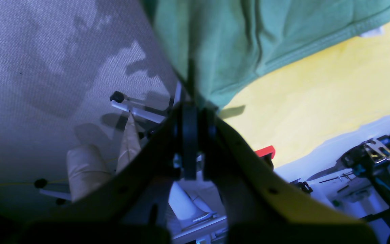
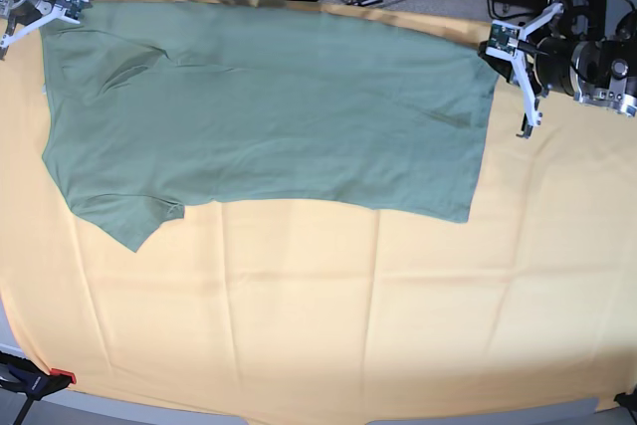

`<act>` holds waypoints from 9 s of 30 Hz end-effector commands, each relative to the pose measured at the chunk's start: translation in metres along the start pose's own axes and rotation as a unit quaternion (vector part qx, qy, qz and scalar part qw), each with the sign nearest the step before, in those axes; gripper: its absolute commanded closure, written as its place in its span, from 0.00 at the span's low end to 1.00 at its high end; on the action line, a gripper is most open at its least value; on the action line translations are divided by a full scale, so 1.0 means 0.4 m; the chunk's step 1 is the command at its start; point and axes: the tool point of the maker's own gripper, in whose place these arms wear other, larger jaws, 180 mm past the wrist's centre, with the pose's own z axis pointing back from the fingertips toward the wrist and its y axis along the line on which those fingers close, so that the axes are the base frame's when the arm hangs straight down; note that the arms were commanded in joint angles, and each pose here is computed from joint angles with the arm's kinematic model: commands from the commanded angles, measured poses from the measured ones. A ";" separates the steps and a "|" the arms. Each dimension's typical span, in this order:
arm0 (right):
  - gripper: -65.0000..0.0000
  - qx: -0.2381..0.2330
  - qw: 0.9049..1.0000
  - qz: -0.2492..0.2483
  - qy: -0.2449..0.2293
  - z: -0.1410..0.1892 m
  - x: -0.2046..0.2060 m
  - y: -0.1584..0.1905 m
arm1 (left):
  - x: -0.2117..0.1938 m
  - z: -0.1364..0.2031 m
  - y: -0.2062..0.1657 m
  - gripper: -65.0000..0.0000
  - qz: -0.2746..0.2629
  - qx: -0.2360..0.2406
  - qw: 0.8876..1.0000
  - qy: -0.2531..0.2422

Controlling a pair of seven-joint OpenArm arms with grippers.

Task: Fold the T-shirt properly
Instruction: 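Pull the shirt edge further with both grippers, then release, then move the left gripper to the shirt's hem corner and grasp it, then grasp the shirt's sleeve-side hem corner with the right gripper, then lift the hem edge with both grippers and fold it over the shirt, then lay the folded edge down with both grippers and smooth it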

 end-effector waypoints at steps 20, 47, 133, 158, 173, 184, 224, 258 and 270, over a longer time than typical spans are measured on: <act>0.46 -0.060 0.998 -0.022 0.028 0.039 -0.005 -0.063 | -0.009 0.039 0.025 0.44 0.014 0.013 0.999 0.035; 0.46 -0.180 0.955 -0.209 -0.113 0.236 0.024 -0.315 | -0.069 0.114 0.254 0.45 0.216 0.136 0.966 -0.030; 0.46 0.108 0.673 -0.599 -0.419 -0.069 0.289 -0.681 | -0.165 -0.149 0.504 1.00 0.620 0.007 0.728 -0.291; 1.00 0.084 0.660 -0.591 -0.456 -0.100 0.338 -0.707 | -0.152 -0.053 0.605 1.00 0.591 0.048 0.741 -0.316; 1.00 -0.020 0.691 -0.576 -0.436 -0.070 0.339 -0.836 | -0.157 -0.017 0.751 1.00 0.514 0.200 0.768 -0.326; 1.00 -0.102 0.744 -0.524 -0.401 -0.060 0.383 -0.899 | -0.158 -0.040 0.790 1.00 0.476 0.254 0.789 -0.295; 1.00 0.105 0.788 -0.488 -0.360 -0.068 0.366 -0.731 | -0.093 -0.083 0.570 1.00 0.564 -0.034 0.785 -0.254; 1.00 0.139 0.793 -0.494 -0.328 -0.057 0.306 -0.703 | -0.117 -0.062 0.547 1.00 0.566 -0.034 0.792 -0.225; 0.33 0.119 0.789 -0.495 -0.345 -0.039 0.307 -0.738 | -0.117 -0.123 0.493 0.40 0.582 -0.070 0.789 -0.185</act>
